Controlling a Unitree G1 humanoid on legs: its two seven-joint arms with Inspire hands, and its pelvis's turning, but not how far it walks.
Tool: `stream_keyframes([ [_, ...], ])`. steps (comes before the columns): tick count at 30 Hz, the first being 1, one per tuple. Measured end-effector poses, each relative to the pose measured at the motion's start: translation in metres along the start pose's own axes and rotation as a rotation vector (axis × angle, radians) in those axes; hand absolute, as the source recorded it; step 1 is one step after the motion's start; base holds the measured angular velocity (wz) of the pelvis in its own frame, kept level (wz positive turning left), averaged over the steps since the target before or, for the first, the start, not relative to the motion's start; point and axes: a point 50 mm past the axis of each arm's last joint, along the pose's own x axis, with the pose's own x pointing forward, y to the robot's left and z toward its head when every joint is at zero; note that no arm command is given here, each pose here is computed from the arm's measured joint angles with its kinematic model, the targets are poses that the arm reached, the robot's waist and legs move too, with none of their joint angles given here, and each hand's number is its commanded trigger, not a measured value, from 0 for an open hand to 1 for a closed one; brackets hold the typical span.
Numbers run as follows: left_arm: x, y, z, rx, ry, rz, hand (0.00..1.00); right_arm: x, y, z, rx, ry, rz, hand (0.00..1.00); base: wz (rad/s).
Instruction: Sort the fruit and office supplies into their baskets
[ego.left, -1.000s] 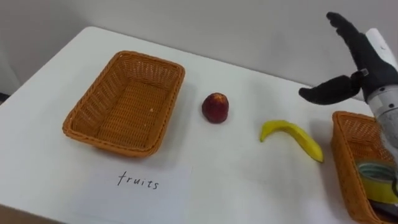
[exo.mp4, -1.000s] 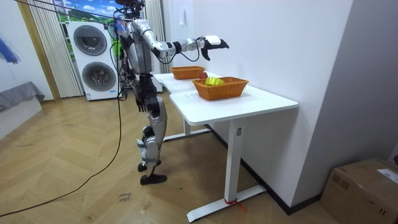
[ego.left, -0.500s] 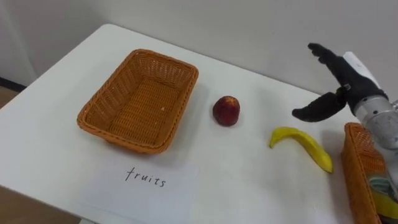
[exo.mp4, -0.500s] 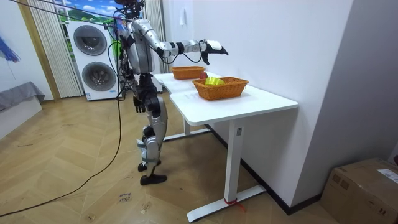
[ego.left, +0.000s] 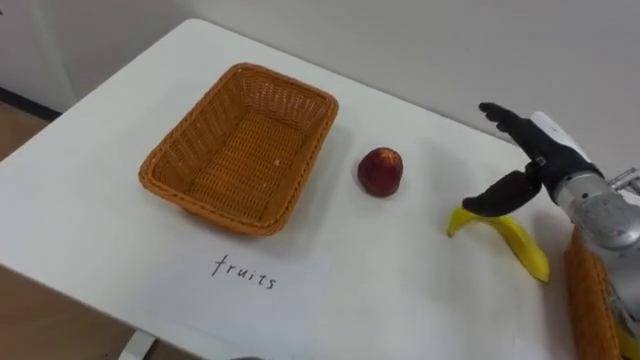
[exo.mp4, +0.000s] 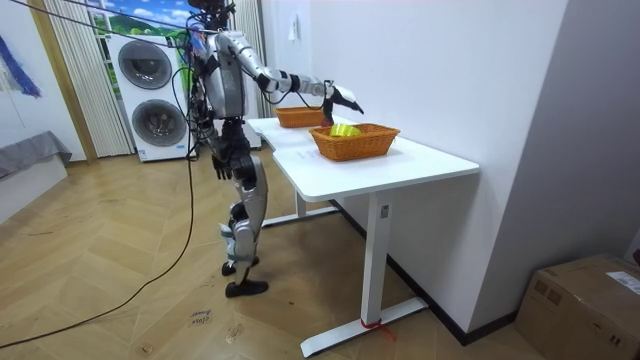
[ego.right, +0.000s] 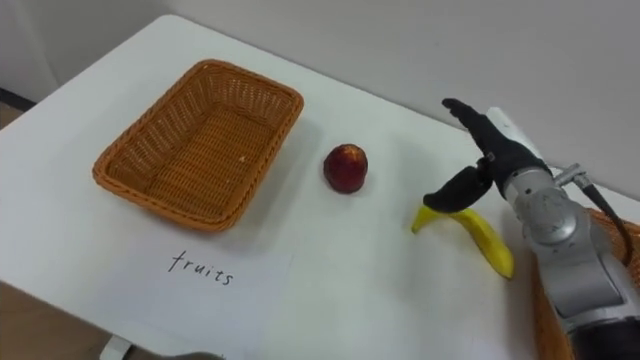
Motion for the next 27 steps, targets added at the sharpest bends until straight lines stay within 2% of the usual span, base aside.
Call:
stream_keyframes([
  [10, 0.007, -0.001, 0.029, 0.015, -0.068, 0.029, 0.00, 0.010, -0.003, -0.016, -0.031, 0.097, -0.010, 0.00, -0.03],
  [18, 0.008, -0.005, 0.035, 0.039, -0.084, 0.039, 0.00, 0.015, -0.012, -0.010, -0.041, 0.078, -0.074, 0.00, 0.01],
  [27, 0.007, -0.006, 0.037, 0.022, -0.096, 0.037, 0.00, 0.017, -0.016, -0.011, -0.135, 0.090, -0.108, 0.00, 0.00],
])
